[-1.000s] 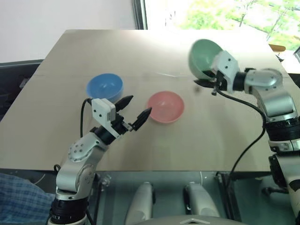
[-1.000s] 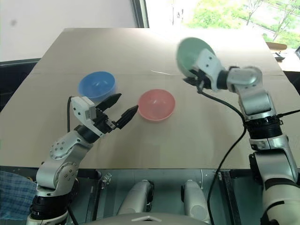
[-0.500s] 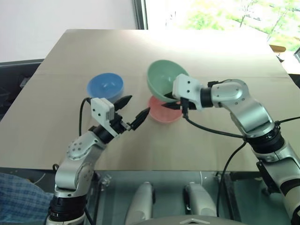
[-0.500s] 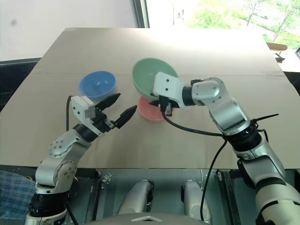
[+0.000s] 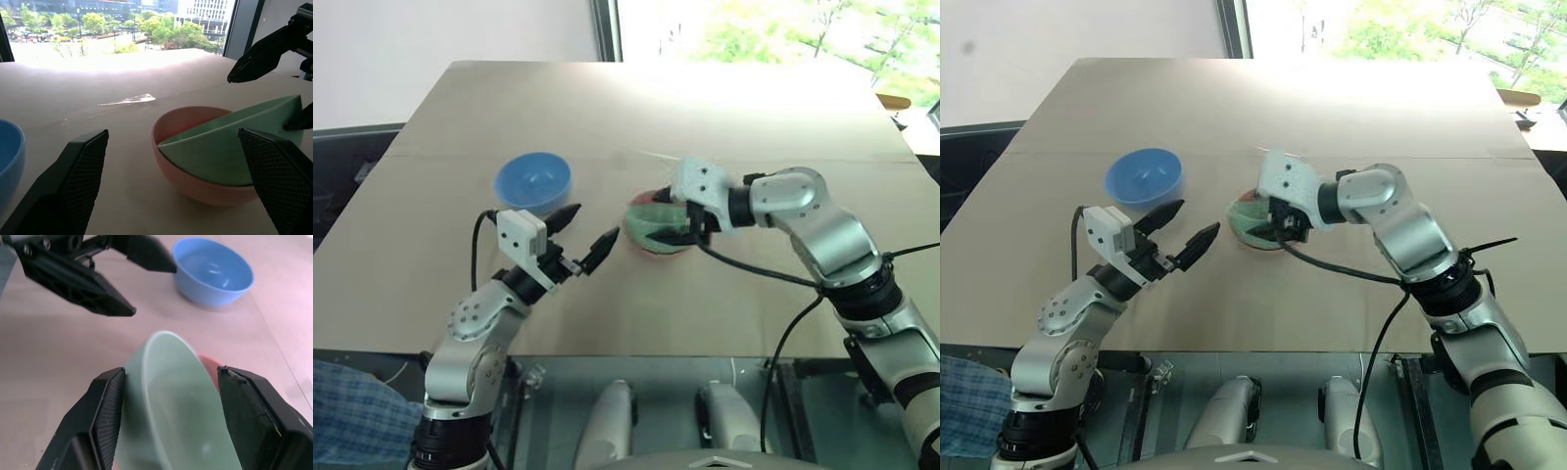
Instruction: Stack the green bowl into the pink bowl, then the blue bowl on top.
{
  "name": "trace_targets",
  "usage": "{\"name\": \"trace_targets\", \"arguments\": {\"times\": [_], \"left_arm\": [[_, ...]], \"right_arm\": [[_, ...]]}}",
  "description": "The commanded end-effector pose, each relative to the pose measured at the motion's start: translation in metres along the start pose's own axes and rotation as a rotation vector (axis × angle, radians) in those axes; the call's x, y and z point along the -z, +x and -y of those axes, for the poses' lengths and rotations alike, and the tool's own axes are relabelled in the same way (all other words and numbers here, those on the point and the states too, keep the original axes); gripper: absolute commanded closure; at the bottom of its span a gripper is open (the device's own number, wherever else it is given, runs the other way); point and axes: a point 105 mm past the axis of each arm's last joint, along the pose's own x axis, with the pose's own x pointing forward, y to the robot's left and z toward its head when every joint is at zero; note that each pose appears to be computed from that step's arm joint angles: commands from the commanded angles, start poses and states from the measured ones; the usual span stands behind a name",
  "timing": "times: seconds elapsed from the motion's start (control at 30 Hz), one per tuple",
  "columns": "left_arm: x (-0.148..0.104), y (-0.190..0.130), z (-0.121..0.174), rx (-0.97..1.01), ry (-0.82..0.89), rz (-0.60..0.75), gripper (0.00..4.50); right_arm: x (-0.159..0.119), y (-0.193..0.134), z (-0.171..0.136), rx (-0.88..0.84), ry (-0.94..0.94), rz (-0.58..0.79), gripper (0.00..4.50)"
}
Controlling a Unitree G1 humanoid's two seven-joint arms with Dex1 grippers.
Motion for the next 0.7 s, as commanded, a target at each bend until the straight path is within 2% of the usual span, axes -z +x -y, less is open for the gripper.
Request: {"name": "trace_targets", "arguments": {"times": [0.03, 0.2, 0.3, 0.53, 0.7], "left_arm": [[-0.014, 0.005, -0.010, -0.056, 0.073, 0.038, 0.00], [-0.014, 0.007, -0.015, -0.059, 0.097, 0.028, 0.00], [-0.016, 0.008, -0.022, -0.061, 0.111, 0.022, 0.00], [-0.017, 0.005, -0.057, -0.117, 0.217, -0.041, 0.00], [-0.012, 0.004, -0.099, -0.239, 0.362, -0.173, 0.00]], "right_arm": [[-0.012, -0.040, 0.020, 0.131, 0.079, 0.101, 1.30], [-0.003, -0.082, 0.037, 0.277, 0.190, 0.131, 1.30], [0.002, -0.110, 0.038, 0.334, 0.196, 0.146, 1.30], [0.004, -0.147, 0.015, 0.296, 0.223, 0.244, 1.30], [-0.001, -0.162, -0.002, 0.219, 0.267, 0.344, 1.30]]}}
